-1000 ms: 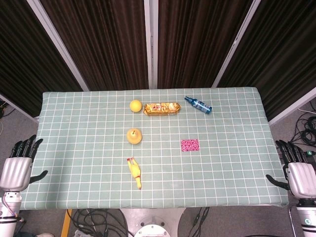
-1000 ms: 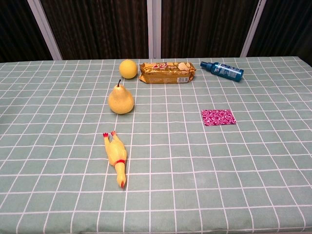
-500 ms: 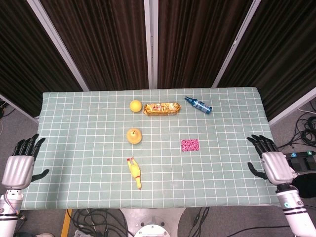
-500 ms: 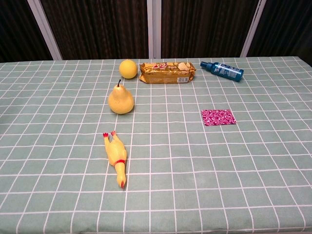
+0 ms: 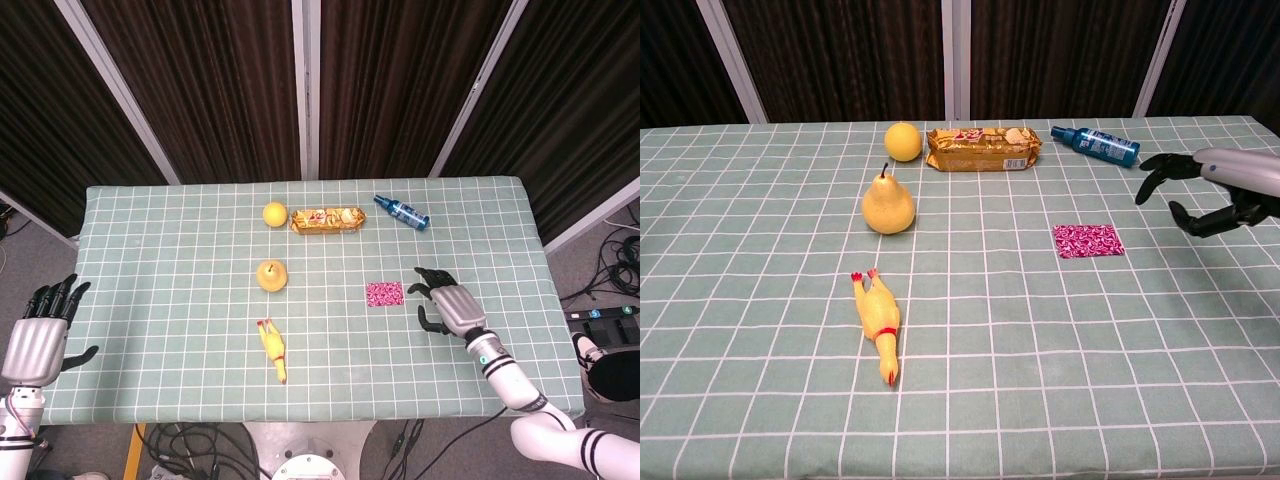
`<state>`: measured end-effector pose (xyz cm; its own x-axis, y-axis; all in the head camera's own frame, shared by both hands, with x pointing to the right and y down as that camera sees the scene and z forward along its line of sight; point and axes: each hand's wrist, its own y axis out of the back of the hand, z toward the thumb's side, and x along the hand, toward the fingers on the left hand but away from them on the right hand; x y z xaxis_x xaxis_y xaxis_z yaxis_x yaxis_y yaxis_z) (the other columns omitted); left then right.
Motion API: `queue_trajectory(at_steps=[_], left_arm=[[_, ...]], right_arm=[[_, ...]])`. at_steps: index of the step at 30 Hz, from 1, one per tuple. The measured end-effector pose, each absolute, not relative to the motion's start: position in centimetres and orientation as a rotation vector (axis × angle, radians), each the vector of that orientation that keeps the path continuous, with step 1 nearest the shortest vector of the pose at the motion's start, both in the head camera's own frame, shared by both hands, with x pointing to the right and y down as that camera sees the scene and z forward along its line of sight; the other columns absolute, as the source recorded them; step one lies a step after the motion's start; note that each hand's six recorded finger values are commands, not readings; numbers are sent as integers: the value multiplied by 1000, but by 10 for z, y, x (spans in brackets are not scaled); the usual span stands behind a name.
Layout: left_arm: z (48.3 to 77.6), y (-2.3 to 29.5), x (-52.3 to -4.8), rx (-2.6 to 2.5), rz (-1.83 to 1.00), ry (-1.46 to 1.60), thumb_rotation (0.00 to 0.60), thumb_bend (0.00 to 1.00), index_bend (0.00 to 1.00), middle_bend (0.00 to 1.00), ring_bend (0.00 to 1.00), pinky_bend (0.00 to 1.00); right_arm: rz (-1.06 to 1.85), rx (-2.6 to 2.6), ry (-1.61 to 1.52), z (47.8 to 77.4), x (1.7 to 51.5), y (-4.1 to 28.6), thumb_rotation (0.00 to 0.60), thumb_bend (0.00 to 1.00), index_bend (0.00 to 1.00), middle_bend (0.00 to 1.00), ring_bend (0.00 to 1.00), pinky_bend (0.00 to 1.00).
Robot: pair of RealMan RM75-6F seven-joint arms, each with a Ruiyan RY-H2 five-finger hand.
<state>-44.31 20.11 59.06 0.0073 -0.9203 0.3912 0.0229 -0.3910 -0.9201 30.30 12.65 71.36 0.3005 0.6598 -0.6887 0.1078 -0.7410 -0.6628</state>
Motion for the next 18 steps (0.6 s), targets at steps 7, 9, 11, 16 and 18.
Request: queue_trajectory(at_steps=[7, 9, 11, 16, 18], left_arm=[[591, 204, -446, -1489, -1509, 980, 600, 0, 159, 156, 126, 137], [591, 205, -446, -1490, -1511, 983, 600, 0, 159, 156, 126, 137], [591, 206, -447, -1491, -1515, 984, 600, 0, 159, 156, 126, 137], [591, 207, -449, -1491, -1522, 988, 600, 0, 159, 156, 126, 137], [592, 207, -449, -1492, -1522, 989, 600, 0, 159, 156, 126, 137]], right_arm=[[1473, -2085, -614, 752, 279, 123, 383, 610, 277, 13, 0, 0], [1475, -2081, -597, 759, 275, 122, 381, 608, 278, 12, 0, 0], [1475, -2075, -583, 766, 270, 121, 380, 609, 278, 12, 0, 0], [1475, -2063, -568, 778, 263, 117, 390, 607, 278, 13, 0, 0], [1477, -2057, -563, 781, 262, 116, 390, 608, 278, 13, 0, 0]])
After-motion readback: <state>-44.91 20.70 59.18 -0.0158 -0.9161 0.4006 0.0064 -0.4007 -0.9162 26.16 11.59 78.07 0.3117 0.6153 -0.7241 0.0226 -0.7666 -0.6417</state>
